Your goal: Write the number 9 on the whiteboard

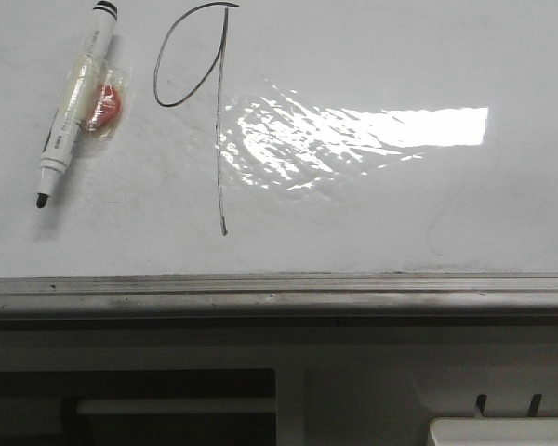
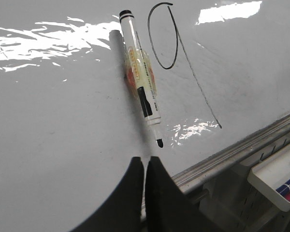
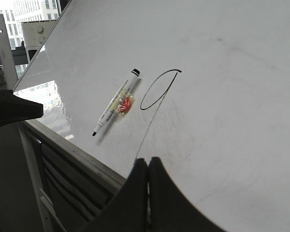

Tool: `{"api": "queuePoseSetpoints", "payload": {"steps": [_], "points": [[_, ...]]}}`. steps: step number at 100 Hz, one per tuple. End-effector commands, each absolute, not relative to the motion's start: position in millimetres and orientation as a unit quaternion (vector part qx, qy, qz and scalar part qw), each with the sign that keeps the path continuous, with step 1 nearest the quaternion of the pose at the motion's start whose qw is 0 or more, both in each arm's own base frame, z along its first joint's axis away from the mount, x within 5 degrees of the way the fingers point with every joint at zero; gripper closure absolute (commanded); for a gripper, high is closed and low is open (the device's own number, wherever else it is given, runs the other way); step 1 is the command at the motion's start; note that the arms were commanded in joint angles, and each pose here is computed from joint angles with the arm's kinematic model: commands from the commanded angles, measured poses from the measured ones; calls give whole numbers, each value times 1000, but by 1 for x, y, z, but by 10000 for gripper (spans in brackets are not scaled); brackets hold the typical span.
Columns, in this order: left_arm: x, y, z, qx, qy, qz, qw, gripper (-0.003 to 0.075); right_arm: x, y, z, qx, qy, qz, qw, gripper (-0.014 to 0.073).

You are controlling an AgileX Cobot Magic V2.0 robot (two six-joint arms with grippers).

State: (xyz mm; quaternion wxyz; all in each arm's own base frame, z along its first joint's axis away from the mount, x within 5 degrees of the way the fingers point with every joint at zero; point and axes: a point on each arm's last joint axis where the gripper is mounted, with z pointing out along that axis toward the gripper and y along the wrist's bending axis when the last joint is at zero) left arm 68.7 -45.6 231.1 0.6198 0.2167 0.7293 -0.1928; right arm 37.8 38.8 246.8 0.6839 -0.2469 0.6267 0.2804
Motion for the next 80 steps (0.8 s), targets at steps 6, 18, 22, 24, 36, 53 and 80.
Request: {"api": "queuePoseSetpoints", "payload": {"steps": [6,18,22,24,36,53,80], "points": [[68,-49,246,214,701,-217,645,740,39,35,260,-227,604,273,713,665],[68,-49,246,214,701,-217,645,740,39,35,260,-227,604,273,713,665],[68,-49,246,214,701,-217,645,740,39,35,260,-227,604,273,713,665],[68,-49,246,214,701,-217,645,740,39,35,260,-227,604,273,713,665],[68,-49,246,215,701,-215,645,740,39,35,260,-227,604,273,713,665],[68,-48,245,215,703,-214,643,740,39,35,260,-227,604,273,713,665],[65,-39,219,138,737,-233,620,741,39,35,260,-227,604,273,713,665]]}}
